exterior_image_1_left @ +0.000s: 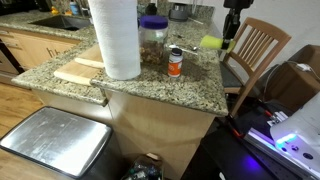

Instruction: Replace the spoon on the jar with the sponge

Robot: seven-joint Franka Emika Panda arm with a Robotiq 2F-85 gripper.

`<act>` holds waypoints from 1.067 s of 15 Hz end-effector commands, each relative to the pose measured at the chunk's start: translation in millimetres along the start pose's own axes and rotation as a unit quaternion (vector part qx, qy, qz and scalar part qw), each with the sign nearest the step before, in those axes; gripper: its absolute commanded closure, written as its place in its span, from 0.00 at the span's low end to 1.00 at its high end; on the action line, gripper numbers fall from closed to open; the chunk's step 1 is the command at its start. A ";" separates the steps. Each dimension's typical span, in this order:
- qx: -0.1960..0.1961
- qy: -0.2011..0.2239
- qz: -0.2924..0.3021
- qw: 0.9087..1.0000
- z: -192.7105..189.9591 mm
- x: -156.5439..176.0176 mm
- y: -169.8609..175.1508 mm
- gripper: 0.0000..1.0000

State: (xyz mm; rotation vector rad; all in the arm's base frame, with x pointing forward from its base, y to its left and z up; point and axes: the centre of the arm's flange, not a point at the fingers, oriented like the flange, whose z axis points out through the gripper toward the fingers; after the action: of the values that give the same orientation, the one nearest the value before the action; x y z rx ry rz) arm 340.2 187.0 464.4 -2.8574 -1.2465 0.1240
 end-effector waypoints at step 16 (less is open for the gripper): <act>-0.109 0.122 -0.007 0.986 -111.0 103.1 8.4 0.95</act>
State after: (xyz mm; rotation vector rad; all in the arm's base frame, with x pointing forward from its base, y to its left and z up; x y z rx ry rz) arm 392.7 245.4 591.2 -2.9224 -1.3389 -0.4044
